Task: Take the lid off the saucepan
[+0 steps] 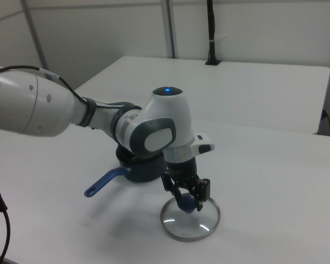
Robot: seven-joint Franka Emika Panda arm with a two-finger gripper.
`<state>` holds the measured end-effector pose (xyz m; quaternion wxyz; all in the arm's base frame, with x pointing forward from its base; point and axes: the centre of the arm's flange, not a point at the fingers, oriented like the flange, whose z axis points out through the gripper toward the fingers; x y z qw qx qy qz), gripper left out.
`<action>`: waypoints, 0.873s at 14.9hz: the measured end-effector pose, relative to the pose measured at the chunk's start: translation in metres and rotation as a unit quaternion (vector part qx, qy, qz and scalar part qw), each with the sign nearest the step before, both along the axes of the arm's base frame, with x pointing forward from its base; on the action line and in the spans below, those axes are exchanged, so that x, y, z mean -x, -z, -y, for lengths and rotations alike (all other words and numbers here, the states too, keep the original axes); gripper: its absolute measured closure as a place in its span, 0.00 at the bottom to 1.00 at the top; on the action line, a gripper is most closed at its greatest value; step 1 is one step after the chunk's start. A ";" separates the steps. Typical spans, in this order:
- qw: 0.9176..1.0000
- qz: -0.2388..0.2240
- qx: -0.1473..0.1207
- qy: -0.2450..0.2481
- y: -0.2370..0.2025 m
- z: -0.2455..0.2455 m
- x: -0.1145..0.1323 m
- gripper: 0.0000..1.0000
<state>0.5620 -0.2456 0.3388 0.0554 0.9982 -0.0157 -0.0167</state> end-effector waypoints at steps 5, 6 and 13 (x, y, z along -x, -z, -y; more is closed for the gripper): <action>1.000 -0.017 -0.003 0.003 0.017 0.002 0.006 0.06; 1.000 -0.018 -0.003 0.005 0.019 0.003 0.007 0.00; 0.999 0.003 -0.011 0.031 -0.041 -0.004 -0.003 0.00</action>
